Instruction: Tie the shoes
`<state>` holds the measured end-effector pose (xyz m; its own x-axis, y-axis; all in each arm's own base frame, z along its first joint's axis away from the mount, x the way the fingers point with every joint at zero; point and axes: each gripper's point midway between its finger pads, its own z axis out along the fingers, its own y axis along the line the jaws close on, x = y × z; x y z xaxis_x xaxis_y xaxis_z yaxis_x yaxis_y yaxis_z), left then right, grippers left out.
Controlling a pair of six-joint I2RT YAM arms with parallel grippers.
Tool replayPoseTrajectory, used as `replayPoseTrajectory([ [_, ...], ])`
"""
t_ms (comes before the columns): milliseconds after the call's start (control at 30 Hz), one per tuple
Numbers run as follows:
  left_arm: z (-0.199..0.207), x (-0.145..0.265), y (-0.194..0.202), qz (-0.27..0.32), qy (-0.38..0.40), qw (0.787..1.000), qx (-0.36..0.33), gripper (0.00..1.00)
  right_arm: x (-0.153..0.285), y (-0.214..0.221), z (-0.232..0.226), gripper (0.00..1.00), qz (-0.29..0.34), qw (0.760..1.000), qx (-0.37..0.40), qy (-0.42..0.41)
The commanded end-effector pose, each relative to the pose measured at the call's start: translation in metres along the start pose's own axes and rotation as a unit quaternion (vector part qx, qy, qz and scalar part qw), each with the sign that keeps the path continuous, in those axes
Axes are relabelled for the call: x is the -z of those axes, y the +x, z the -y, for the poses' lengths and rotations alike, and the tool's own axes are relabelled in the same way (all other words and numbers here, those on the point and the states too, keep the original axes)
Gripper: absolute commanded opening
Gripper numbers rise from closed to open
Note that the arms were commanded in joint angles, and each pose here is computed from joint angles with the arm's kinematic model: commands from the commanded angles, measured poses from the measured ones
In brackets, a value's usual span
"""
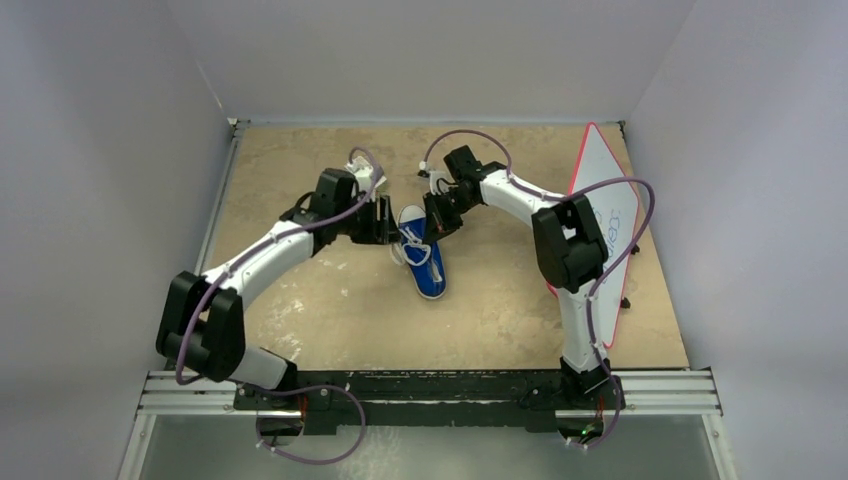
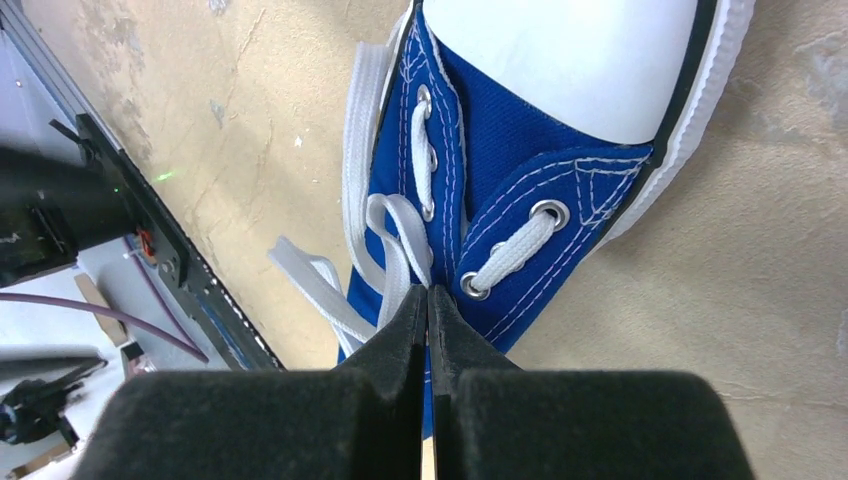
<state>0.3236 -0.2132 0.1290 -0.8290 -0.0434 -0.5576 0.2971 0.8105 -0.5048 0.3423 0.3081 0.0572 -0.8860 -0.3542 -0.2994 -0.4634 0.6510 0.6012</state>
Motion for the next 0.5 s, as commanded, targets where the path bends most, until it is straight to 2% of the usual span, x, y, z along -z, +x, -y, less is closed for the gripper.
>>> replayPoseTrajectory([
  [0, 0.059, -0.009, 0.031, -0.005, 0.092, 0.993, -0.075, 0.47, 0.004, -0.006, -0.002, 0.00, -0.003, 1.000, -0.018, -0.006],
  [67, 0.071, -0.017, 0.042, -0.010, 0.110, 0.991, -0.080, 0.41, 0.004, -0.005, -0.002, 0.00, -0.004, 1.000, -0.020, -0.007],
  [133, 0.079, -0.024, 0.039, 0.011, 0.132, 0.989, -0.065, 0.40, 0.004, -0.003, -0.001, 0.00, -0.006, 1.000, -0.021, -0.007],
  [200, 0.082, -0.030, 0.034, 0.033, 0.142, 0.988, -0.057, 0.43, 0.004, -0.001, -0.001, 0.00, -0.008, 1.000, -0.022, -0.008],
  [233, 0.082, -0.034, 0.031, 0.043, 0.138, 0.988, -0.057, 0.49, 0.004, 0.000, -0.001, 0.00, -0.009, 1.000, -0.022, -0.009],
  [300, 0.073, -0.040, 0.026, 0.055, 0.104, 0.991, -0.056, 0.54, 0.003, 0.001, -0.001, 0.00, -0.010, 1.000, -0.022, -0.012],
  [467, 0.046, -0.044, 0.022, 0.059, 0.044, 0.997, -0.011, 0.54, 0.003, 0.001, -0.001, 0.00, -0.008, 1.000, -0.018, -0.012],
])
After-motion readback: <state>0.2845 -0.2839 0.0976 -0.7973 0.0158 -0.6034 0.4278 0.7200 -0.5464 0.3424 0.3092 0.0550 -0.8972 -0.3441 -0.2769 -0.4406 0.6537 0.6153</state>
